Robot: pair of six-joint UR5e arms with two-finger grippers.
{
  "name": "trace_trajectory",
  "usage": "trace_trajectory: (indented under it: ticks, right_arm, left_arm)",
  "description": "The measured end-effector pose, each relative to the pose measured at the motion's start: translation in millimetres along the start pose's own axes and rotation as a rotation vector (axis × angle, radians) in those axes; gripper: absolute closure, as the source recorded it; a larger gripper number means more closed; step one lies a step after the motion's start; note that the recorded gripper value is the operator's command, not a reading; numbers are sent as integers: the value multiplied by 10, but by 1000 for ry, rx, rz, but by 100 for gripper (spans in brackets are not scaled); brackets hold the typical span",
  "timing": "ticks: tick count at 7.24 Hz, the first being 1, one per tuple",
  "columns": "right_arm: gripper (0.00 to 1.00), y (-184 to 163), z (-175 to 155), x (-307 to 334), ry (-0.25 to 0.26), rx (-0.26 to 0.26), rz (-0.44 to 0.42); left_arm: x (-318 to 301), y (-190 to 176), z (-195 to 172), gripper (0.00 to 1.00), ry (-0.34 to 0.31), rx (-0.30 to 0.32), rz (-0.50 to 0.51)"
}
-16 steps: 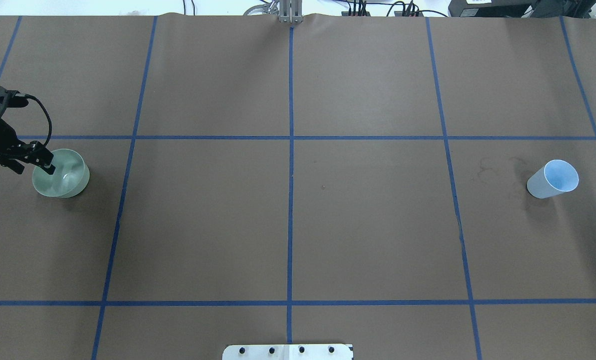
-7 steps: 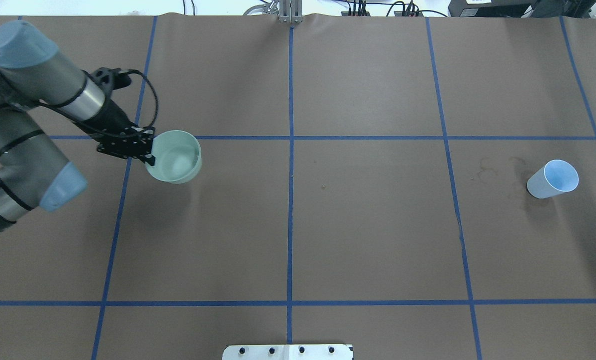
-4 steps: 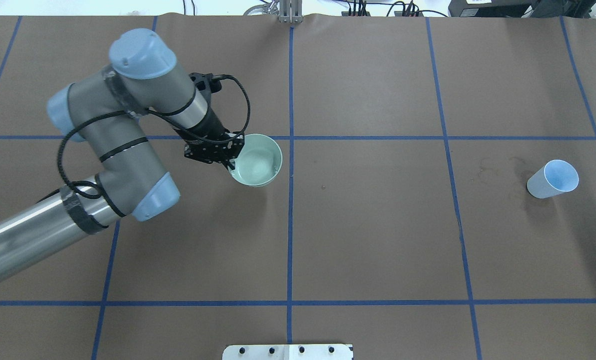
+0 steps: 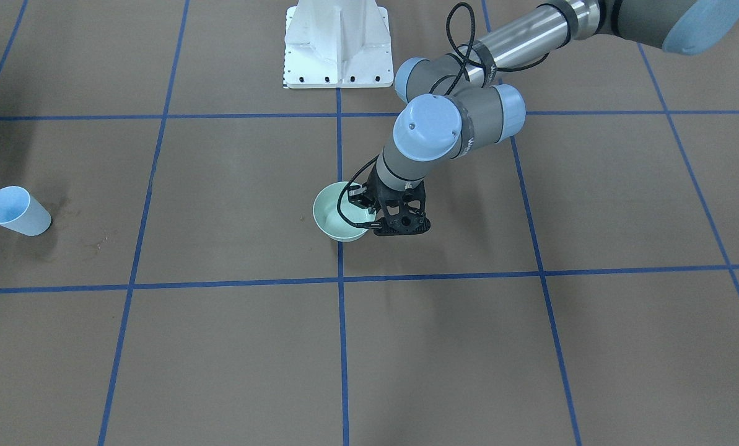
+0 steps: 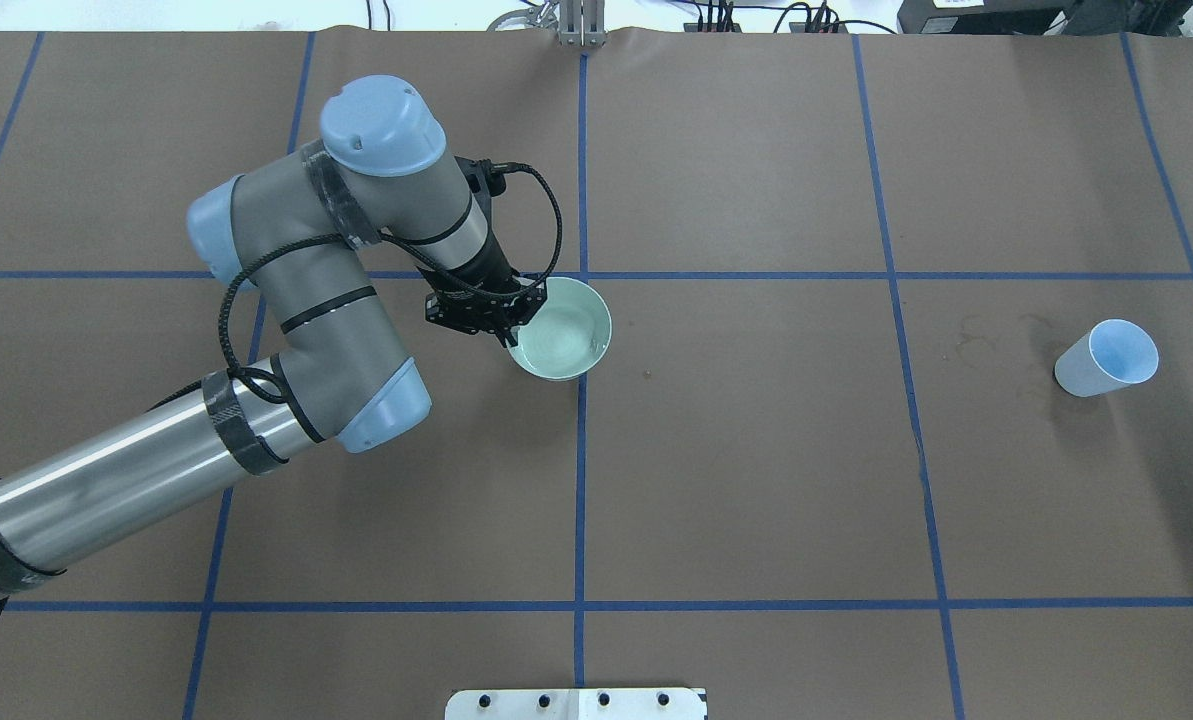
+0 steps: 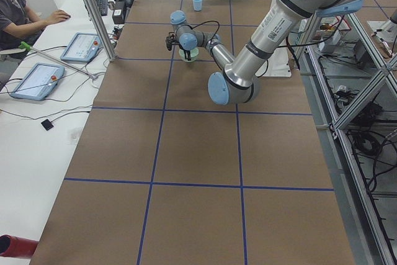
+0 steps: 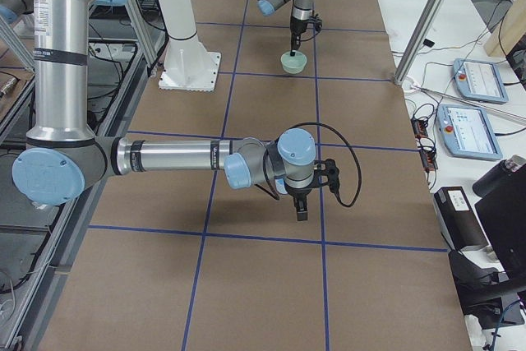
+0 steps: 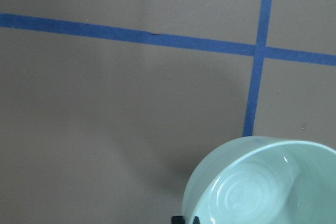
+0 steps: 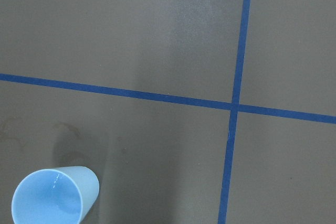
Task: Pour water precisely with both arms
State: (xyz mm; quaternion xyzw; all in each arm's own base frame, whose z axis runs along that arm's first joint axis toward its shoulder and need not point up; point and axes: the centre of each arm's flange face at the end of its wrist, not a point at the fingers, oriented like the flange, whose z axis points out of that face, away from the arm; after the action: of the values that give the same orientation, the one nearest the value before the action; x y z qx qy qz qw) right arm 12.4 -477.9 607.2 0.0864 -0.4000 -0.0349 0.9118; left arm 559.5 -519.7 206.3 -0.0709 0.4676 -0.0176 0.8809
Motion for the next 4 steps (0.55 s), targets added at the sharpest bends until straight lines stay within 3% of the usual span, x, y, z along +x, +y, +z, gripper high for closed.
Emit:
trace_trajectory:
  ticks: [4]
  right_arm:
    - [0, 2, 21, -13, -1, -3, -6]
  left_arm:
    - [64, -59, 108, 100, -14, -7, -9]
